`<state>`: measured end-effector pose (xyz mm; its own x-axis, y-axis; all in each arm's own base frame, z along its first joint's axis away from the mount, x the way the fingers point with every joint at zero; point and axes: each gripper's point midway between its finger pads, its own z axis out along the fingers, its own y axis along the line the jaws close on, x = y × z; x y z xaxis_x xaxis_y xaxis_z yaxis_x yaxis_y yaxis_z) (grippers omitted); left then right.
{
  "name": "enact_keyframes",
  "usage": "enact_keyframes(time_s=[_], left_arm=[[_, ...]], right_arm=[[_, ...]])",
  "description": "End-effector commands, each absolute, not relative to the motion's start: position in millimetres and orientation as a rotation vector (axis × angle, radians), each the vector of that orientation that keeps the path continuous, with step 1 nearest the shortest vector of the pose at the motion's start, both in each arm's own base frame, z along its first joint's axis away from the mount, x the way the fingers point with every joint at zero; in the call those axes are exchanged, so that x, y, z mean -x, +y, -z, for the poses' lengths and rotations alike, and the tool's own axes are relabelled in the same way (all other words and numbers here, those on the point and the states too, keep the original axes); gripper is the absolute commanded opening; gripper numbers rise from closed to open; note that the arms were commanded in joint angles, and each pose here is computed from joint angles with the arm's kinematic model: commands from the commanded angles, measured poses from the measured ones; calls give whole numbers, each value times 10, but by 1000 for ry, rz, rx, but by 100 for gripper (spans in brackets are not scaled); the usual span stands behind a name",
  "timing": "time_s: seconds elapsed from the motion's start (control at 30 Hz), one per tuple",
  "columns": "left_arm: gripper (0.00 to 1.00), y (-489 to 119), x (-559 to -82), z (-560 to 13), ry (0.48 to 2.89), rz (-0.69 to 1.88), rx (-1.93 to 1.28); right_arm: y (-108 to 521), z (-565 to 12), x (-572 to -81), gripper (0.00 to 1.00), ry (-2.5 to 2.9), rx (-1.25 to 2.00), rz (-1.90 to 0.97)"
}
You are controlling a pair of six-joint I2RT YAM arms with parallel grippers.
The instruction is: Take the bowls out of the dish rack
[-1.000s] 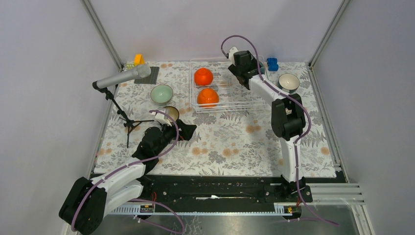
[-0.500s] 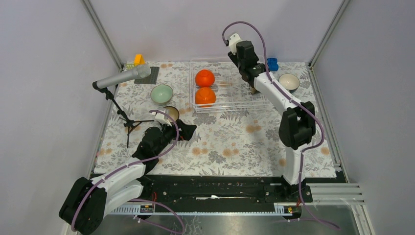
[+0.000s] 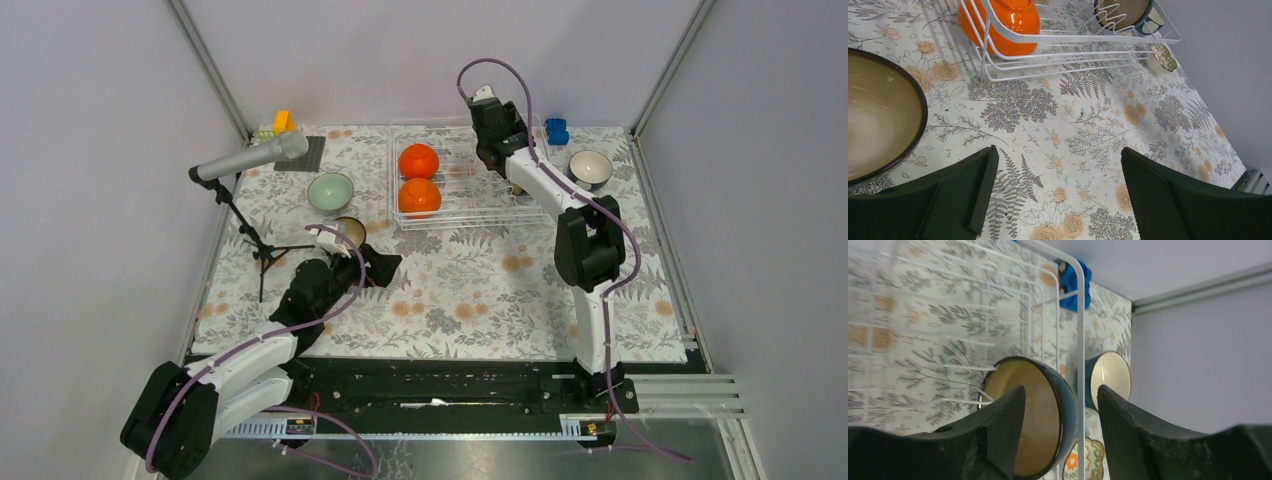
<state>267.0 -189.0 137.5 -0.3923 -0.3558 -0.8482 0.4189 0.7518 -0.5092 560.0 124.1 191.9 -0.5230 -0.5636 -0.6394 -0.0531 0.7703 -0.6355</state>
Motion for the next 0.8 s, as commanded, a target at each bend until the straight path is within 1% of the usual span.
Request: enact_keyframes(time_s=[0.0,0.3,0.63,0.7,0.77], left_arm=[[98,-1937,-2679,-1506,1745,857,-75],[98,-1963,-2660,-1526,1742,879,-78],[98,-1977,-2614,-1514,1729,911,-76],[97,-1970,-2609,-1505,1726,907,-78],[97,-1960,-2606,-1511,1716,904,-79]], right_arm=[[1020,-2061,-5516,62,2027,307,849],[807,-1816,-5358,61,2069,261,1024],[663,-1872,-5195,62,2052,179,1103],[649,-1832,-5137,65,2058,167,1097],[622,-1766,-5055,70,2066,138,1083]])
